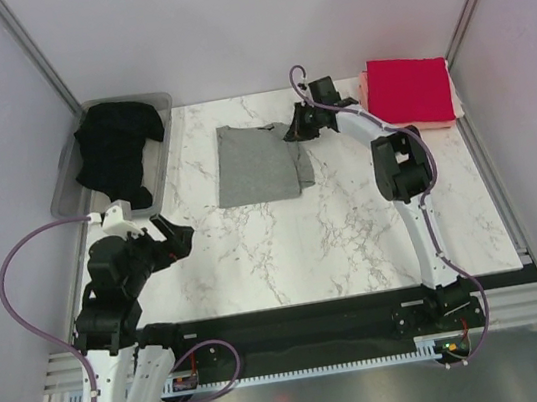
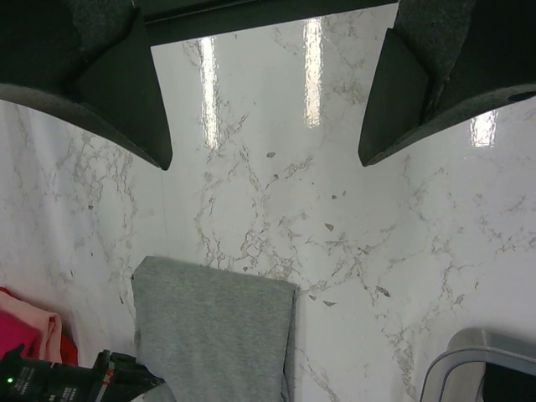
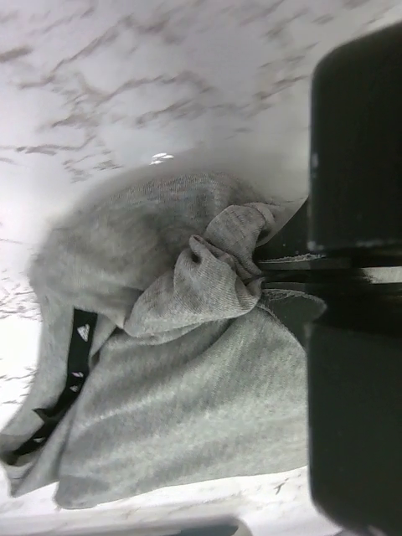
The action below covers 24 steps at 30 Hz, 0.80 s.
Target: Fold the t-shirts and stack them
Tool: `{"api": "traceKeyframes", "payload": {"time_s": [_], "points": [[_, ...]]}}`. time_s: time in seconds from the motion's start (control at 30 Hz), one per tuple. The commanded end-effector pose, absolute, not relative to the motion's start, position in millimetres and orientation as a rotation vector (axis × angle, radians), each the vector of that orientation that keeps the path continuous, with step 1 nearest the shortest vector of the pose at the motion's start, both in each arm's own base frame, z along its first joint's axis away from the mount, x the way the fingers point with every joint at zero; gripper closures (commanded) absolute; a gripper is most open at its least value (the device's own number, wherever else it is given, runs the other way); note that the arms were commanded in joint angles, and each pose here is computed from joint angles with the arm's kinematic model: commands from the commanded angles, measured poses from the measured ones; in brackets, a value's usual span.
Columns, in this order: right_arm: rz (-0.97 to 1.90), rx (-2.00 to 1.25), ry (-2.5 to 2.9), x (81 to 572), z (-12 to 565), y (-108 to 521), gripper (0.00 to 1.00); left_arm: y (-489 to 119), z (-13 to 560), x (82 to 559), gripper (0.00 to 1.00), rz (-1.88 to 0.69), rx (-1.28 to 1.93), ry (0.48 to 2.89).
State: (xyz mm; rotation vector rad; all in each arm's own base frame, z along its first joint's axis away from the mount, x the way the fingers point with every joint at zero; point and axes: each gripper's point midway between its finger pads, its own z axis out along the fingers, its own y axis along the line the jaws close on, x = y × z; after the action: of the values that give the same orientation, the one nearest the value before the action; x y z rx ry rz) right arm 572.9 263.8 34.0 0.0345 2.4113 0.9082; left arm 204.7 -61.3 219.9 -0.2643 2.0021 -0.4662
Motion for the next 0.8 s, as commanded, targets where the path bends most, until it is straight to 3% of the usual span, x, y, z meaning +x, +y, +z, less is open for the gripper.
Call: {"api": "traceKeyframes", "payload": {"time_s": [0.0,0.37,0.77], "points": [[0.705,-0.103,2.361,563.4,105.3,235.6,1.0,-53.6,230.5,210.0,0.01,-0.436,-0.305,1.948],[0.332,-0.273,2.282,546.1,194.2,164.0,1.0,-47.4,226.9,210.2,0.01,-0.401,-0.345,1.961],[0.124,-0.163,2.161,552.5,277.8,91.1,1.0,-47.1,223.9,211.2,0.01,-0.396,-0.354,1.979]]}}
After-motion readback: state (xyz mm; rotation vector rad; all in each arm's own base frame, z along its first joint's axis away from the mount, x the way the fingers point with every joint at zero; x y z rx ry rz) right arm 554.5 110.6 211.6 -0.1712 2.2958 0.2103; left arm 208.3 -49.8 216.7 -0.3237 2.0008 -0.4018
